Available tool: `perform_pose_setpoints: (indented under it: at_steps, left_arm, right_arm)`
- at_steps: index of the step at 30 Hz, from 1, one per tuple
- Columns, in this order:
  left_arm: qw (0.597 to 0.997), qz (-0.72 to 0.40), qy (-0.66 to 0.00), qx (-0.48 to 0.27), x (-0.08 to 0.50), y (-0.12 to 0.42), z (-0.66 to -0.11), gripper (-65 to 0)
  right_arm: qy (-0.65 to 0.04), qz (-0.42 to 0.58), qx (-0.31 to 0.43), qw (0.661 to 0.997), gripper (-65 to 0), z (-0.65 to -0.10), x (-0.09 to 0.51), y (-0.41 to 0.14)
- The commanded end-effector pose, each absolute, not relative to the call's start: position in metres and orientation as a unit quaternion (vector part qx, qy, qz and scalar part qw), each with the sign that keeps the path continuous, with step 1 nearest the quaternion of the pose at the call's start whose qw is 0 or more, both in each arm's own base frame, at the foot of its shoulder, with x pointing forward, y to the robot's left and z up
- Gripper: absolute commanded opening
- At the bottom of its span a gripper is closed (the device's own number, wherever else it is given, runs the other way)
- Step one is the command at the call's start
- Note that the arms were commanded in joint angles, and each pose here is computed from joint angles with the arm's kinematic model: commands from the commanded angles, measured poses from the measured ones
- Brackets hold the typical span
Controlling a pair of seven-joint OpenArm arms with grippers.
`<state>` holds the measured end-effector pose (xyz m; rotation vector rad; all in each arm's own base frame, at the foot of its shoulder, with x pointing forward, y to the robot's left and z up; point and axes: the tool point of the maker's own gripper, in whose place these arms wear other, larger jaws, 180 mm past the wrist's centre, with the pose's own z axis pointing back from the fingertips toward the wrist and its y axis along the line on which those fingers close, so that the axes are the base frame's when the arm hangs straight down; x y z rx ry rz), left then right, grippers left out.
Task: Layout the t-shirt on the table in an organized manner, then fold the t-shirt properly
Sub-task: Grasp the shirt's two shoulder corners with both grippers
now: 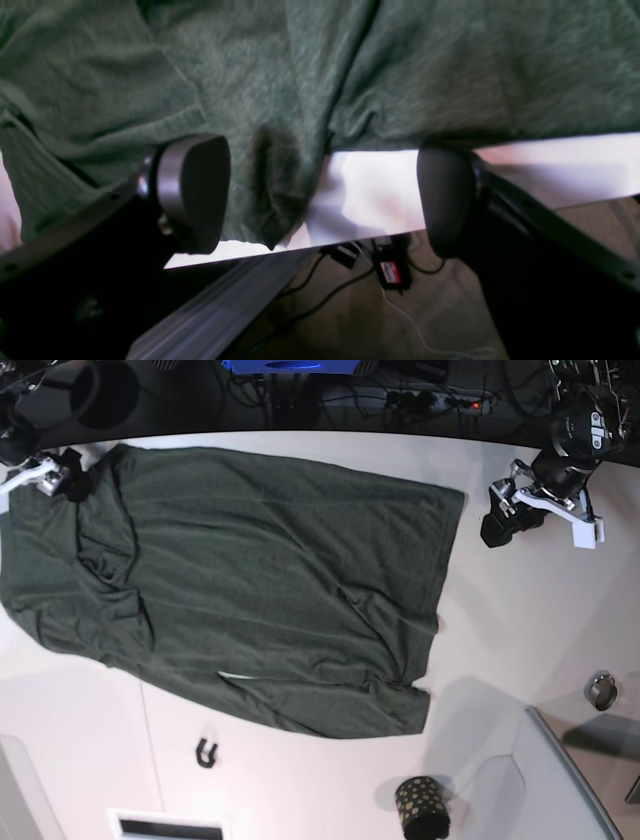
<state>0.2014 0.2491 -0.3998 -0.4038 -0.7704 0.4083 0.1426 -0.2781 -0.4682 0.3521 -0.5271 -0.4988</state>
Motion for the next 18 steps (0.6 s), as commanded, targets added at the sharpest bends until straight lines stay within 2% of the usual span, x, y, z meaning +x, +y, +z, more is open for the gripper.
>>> perform_pose_setpoints:
  at_steps: [1, 10, 13, 18]
  left_arm:
    - [0.883, 0.190, -0.381, -0.196, 0.203, 0.250, -0.393, -15.5]
    - [0.886, 0.193, -0.373, -0.195, 0.195, 0.250, -0.396, -15.5]
    - [0.886, 0.193, -0.373, -0.195, 0.195, 0.250, -0.396, -15.5]
    - [0.887, 0.193, -0.372, -0.195, 0.195, 0.250, -0.397, -15.5]
  right_arm:
    - [-0.268, -0.240, 0.165, 0.918, -11.9, -0.463, 0.144, -0.285]
    - [-0.204, -0.305, 0.208, 0.907, -11.6, -0.501, 0.107, -0.272]
    - [-0.203, -0.313, 0.234, 0.898, -11.4, -0.508, 0.123, -0.261]
    - [-0.205, -0.272, 0.261, 0.903, -11.6, -0.507, 0.154, -0.238]
